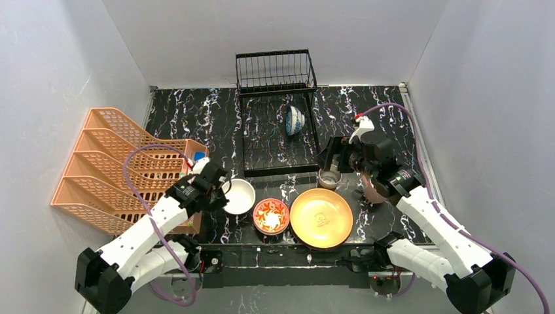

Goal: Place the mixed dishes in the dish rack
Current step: Pick up the bowl from the center of the board.

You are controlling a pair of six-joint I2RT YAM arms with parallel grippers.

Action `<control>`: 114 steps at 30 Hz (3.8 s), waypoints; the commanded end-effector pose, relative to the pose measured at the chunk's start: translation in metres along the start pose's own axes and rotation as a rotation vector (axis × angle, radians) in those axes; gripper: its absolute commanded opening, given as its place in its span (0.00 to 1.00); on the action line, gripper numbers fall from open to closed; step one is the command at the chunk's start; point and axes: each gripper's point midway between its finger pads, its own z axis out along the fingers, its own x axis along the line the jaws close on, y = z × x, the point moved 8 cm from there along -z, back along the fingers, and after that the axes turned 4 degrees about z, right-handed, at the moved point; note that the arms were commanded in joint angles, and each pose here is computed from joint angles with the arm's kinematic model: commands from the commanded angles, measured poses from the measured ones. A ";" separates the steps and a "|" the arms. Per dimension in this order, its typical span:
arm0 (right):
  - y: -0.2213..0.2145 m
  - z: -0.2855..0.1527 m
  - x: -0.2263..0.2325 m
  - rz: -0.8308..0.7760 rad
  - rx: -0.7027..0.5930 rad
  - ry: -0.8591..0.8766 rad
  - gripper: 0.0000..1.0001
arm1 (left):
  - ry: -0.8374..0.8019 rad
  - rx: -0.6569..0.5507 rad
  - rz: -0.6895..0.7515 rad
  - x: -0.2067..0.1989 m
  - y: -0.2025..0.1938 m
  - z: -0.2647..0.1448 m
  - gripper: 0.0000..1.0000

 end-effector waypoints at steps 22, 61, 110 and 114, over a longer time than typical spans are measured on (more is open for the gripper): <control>0.010 -0.021 0.055 0.109 0.061 0.406 0.99 | -0.456 -0.305 0.062 -0.068 0.084 -0.098 0.00; 0.020 -0.007 0.163 0.197 -0.072 0.586 0.99 | -1.079 -0.112 -0.090 -0.092 0.102 -0.105 0.00; 0.028 -0.013 0.173 0.230 -0.145 0.598 0.01 | -1.037 -0.110 -0.062 -0.089 0.102 -0.107 0.03; 0.029 -0.013 0.172 0.231 -0.153 0.591 0.01 | -1.017 -0.117 -0.060 -0.088 0.103 -0.108 0.19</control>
